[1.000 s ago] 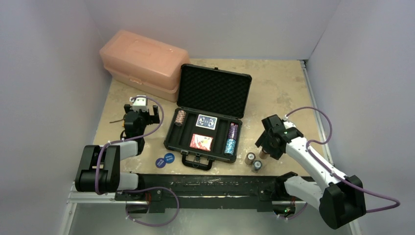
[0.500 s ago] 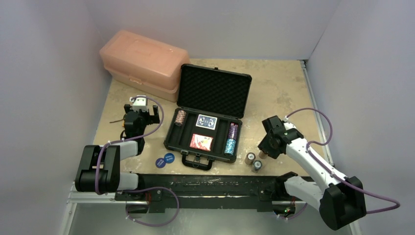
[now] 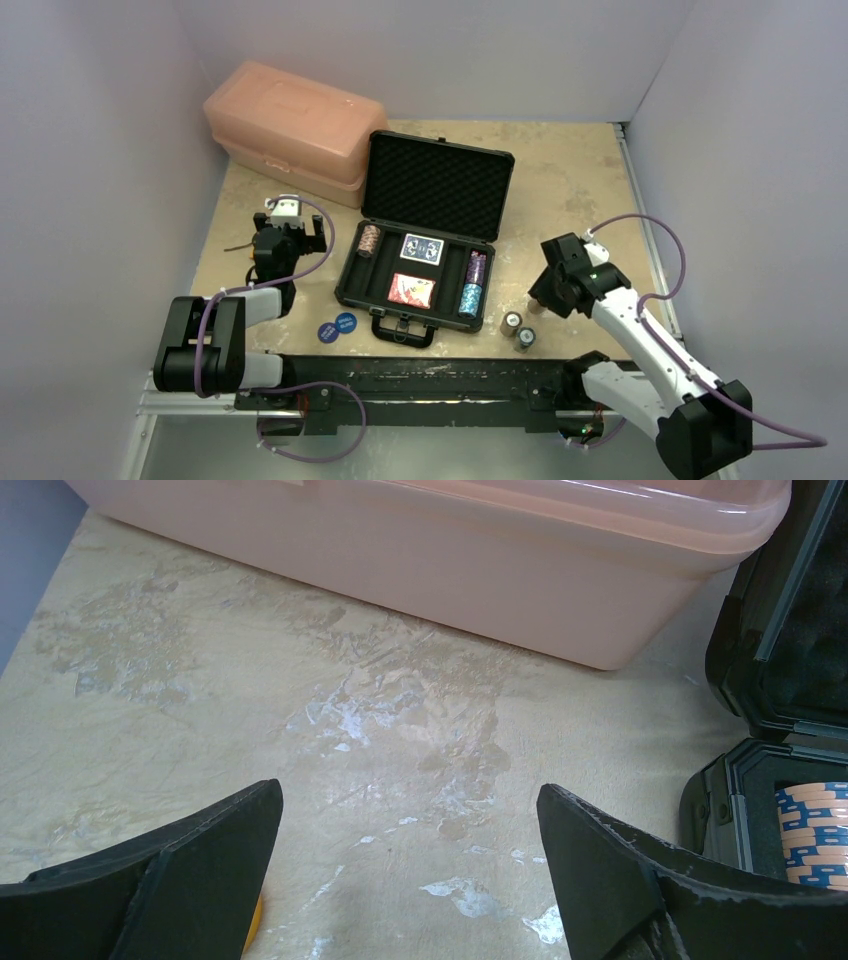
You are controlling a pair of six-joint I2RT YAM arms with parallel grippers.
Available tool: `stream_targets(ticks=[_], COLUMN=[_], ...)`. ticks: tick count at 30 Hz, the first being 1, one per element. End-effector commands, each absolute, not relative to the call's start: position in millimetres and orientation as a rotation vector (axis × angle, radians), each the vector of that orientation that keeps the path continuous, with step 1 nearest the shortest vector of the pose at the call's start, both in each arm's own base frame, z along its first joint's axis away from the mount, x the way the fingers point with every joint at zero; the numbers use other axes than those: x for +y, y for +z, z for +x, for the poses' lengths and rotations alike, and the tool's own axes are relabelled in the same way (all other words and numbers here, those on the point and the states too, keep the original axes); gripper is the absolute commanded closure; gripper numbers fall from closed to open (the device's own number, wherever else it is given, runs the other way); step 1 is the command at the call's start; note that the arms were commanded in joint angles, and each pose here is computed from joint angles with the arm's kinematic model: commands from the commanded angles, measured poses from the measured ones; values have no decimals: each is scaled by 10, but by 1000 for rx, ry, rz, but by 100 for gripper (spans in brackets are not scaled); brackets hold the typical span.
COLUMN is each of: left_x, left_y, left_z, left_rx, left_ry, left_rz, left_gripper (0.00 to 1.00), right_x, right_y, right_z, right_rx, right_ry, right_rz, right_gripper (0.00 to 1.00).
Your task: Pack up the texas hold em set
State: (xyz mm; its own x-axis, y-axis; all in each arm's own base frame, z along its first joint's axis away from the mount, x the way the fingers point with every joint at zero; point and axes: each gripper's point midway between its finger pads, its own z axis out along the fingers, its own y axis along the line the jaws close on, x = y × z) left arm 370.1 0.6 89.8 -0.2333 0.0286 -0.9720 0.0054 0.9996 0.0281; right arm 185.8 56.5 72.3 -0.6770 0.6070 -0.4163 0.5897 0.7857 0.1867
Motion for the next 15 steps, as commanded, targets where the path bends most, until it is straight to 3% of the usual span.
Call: stream_targets(ticks=[1,15], left_x=[-2,-2], left_y=[1183,1182], left_z=[3831,3832], left_rx=[1709,1709], left_ry=[5,6], left_rz=[13,14], left_gripper=[0,0], right_x=[584,652], right_y=[1186,1747], right_z=[2162,2335], right_rx=[2360,2215], right_ry=[129,263], right_rz=[857,725], right_gripper=[100,100])
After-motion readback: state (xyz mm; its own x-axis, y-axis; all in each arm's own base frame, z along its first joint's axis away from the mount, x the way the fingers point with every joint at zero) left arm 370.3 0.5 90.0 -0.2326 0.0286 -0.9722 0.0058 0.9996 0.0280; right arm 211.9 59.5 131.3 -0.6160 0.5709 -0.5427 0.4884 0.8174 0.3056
